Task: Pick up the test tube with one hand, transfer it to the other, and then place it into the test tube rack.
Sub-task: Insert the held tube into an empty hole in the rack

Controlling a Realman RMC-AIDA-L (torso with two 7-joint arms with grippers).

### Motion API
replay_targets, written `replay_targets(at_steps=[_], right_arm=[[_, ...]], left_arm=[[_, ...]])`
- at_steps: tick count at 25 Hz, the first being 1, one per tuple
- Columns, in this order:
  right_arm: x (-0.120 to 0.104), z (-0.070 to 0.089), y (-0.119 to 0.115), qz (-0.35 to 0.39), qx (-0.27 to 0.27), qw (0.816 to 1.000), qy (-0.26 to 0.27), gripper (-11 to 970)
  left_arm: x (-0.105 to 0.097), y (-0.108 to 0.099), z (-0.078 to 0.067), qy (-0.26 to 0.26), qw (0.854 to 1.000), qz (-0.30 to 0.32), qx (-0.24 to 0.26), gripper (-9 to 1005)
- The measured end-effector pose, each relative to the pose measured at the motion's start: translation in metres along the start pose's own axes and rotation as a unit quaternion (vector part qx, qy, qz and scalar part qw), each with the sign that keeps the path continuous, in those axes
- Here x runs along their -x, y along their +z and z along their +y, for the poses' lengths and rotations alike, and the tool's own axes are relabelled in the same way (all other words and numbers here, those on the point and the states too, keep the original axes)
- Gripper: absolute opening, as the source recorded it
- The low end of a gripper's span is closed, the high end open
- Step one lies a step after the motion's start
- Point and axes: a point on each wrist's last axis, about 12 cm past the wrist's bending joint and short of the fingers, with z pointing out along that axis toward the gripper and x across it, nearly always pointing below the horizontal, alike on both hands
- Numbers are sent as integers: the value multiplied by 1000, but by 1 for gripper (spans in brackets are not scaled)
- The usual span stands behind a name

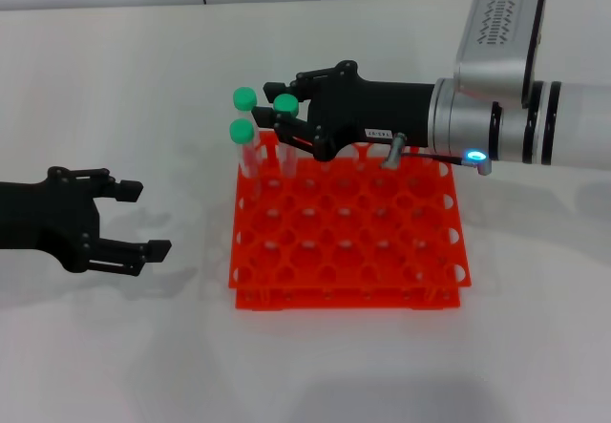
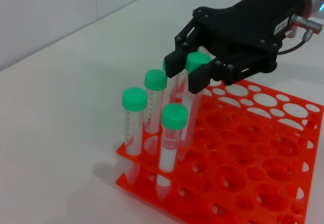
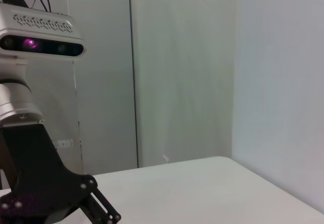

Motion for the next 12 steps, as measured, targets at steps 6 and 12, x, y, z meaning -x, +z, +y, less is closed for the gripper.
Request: replay_targets(at_steps=[6,12], right_arm=[[-2,1,1,4,2,1000,1,277],[-3,1,1,7,3,1000,1,278]], left_arm=[[0,0,0,0,1000,0,-1,885],[0,0,0,0,1000,0,0,885]])
